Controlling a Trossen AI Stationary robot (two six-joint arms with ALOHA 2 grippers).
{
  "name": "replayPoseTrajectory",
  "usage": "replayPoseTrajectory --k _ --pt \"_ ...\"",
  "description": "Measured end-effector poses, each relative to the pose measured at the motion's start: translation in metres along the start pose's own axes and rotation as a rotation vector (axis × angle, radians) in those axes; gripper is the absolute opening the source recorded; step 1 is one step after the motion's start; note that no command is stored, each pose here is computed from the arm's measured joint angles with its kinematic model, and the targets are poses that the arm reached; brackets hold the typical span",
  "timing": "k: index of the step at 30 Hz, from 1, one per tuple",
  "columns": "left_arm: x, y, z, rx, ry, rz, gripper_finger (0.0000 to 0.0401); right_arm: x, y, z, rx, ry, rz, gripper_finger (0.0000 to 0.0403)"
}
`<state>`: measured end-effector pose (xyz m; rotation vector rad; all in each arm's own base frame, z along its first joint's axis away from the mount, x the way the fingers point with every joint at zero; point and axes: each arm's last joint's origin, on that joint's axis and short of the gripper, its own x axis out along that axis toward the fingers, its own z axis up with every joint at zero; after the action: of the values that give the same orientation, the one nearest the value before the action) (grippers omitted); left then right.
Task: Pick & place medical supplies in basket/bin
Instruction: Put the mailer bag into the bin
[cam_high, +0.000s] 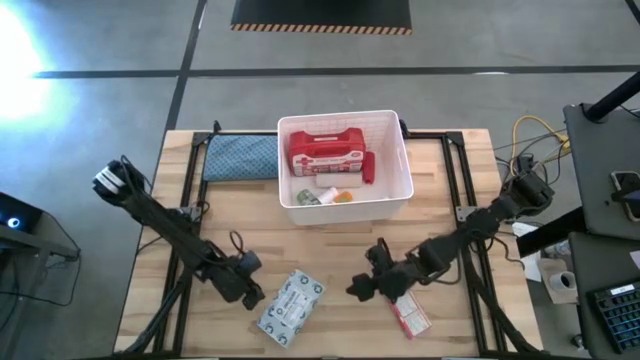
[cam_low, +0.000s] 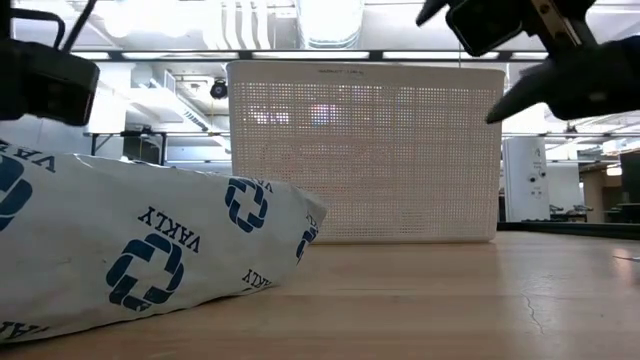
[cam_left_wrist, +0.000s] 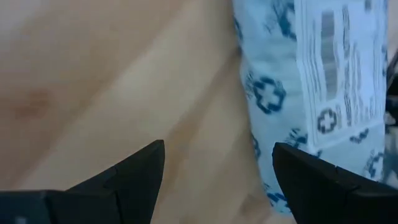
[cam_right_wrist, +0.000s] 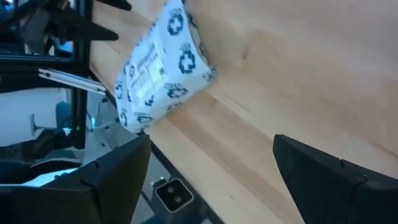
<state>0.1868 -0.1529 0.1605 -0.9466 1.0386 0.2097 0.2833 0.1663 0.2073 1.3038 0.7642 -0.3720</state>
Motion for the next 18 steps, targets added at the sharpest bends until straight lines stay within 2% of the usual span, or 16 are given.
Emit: replayPoseTrajectory --k 6,12,18 --pt "0.029 -0.014 -0.003 0.028 0.033 -0.11 0.0276 0.004 -0.011 0.002 0.03 0.036 -0.043 0.0329" --pt "0.048 -0.025 -0.001 0.02 0.029 -0.138 0.0275 0.009 -0.016 0.002 0.051 0.023 -0.054 0.0329" --pt "0.059 -0.043 0.02 0.071 -0.024 -0.181 0.0275 0.039 -0.023 0.0 0.051 0.03 -0.036 0.0329"
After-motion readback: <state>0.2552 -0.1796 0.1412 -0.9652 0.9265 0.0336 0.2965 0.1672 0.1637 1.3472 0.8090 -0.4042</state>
